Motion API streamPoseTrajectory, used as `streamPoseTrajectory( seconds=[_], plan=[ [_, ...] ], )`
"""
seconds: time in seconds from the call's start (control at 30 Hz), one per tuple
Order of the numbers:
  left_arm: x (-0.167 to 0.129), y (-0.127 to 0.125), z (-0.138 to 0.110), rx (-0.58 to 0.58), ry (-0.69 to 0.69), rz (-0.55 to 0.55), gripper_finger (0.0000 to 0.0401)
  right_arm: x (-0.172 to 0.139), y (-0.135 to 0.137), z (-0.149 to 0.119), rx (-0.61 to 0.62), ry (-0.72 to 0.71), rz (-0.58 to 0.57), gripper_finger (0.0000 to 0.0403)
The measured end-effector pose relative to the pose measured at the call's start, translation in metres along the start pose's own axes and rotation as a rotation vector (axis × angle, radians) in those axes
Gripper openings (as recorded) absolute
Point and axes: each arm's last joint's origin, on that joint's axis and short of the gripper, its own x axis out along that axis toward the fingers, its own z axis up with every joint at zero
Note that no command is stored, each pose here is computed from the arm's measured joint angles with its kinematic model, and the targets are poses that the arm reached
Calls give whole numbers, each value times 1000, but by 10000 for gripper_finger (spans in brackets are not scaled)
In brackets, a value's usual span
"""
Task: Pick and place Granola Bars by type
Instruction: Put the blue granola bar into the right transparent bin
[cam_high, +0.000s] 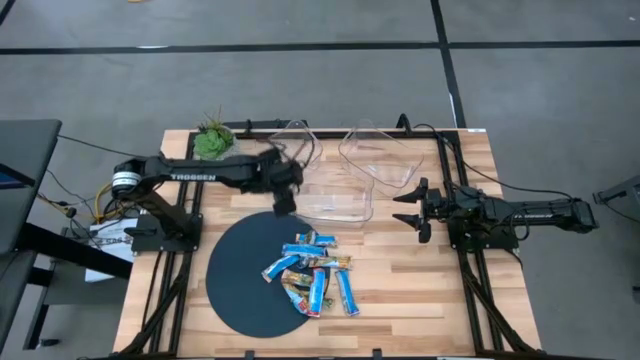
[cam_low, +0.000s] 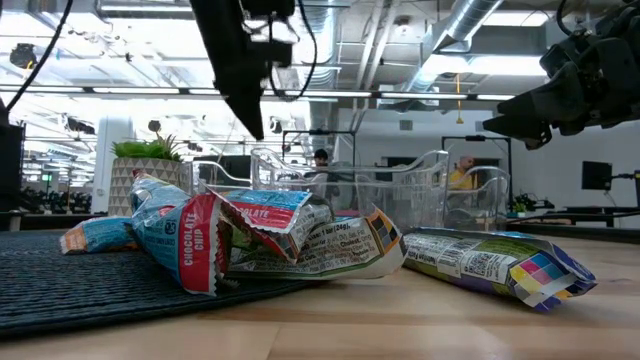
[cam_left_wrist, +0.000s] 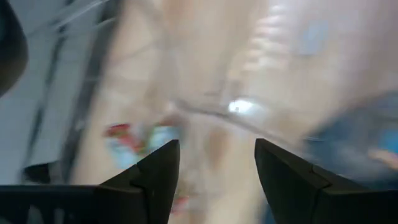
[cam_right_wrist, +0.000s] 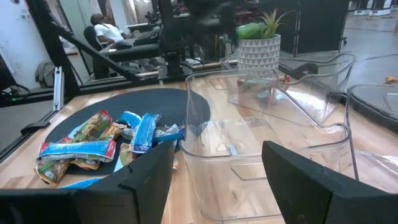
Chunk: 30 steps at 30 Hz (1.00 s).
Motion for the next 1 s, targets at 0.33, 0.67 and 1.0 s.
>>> streamPoseTrajectory(
  seconds=[0.33, 0.67, 1.0],
  plan=[
    [-49, -89, -19, 263, -68, -419, 203, 0, 0, 0, 0, 1, 0, 240],
    [-31, -128, -36, 352, -81, -342, 203, 0, 0, 0, 0, 1, 0, 240],
    [17, -150, -31, 371, -18, -389, 203, 0, 0, -2, -1, 19, -1, 240]
  ],
)
